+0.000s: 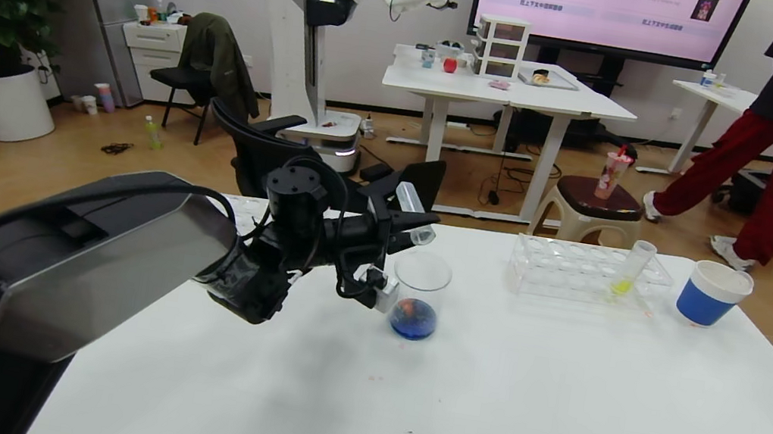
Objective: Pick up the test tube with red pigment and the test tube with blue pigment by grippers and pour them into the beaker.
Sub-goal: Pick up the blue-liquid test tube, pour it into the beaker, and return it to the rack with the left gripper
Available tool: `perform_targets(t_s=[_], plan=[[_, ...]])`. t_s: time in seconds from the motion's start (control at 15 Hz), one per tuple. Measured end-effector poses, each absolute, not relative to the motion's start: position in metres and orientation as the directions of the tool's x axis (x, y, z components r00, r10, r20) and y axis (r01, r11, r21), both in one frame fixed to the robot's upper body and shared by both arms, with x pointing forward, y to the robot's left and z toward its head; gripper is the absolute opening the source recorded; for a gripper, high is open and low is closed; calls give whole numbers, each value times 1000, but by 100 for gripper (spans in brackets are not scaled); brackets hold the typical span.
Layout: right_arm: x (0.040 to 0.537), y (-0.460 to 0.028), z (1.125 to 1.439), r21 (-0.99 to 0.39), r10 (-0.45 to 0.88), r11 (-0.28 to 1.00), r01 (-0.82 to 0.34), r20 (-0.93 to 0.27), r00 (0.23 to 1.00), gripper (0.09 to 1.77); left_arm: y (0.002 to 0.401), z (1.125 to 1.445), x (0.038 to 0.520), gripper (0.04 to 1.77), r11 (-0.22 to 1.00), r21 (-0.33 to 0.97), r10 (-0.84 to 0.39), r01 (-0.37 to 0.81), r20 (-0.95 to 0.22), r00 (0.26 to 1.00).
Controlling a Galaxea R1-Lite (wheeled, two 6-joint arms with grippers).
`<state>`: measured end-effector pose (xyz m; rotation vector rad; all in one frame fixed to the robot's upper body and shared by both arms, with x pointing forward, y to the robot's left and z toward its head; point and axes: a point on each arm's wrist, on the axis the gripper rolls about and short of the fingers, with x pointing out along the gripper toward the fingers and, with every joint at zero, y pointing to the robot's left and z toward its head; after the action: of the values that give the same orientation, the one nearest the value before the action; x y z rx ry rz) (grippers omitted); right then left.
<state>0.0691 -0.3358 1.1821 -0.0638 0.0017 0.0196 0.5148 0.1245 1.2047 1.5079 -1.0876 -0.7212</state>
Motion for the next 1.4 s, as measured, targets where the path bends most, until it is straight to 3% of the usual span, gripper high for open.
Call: perform_targets(t_s=[0.2, 0.4, 0.67, 0.87, 1.13, 1.4], plan=[[69, -336, 1182, -64, 20, 998, -20, -2, 1000, 174, 124, 1208, 514, 51, 35, 978, -909, -208, 118, 400], [69, -336, 1182, -63, 19, 998, -19, -2, 1000, 174, 123, 1225, 511, 51, 168, 978, -871, -127, 207, 446], [69, -336, 1182, -63, 20, 998, -20, -2, 1000, 174, 127, 1254, 504, 51, 487, 873, -656, -20, 380, 652], [69, -336, 1182, -64, 20, 998, -20, -2, 1000, 174, 133, 1279, 498, 51, 748, 663, -393, -8, 453, 800], [69, -336, 1182, -63, 20, 998, -20, -2, 1000, 174, 149, 1304, 494, 51, 945, 323, -88, -42, 378, 922], [69, -336, 1182, -63, 19, 998, -19, -2, 1000, 174, 165, 1314, 488, 51, 996, 62, 56, -67, 157, 986]])
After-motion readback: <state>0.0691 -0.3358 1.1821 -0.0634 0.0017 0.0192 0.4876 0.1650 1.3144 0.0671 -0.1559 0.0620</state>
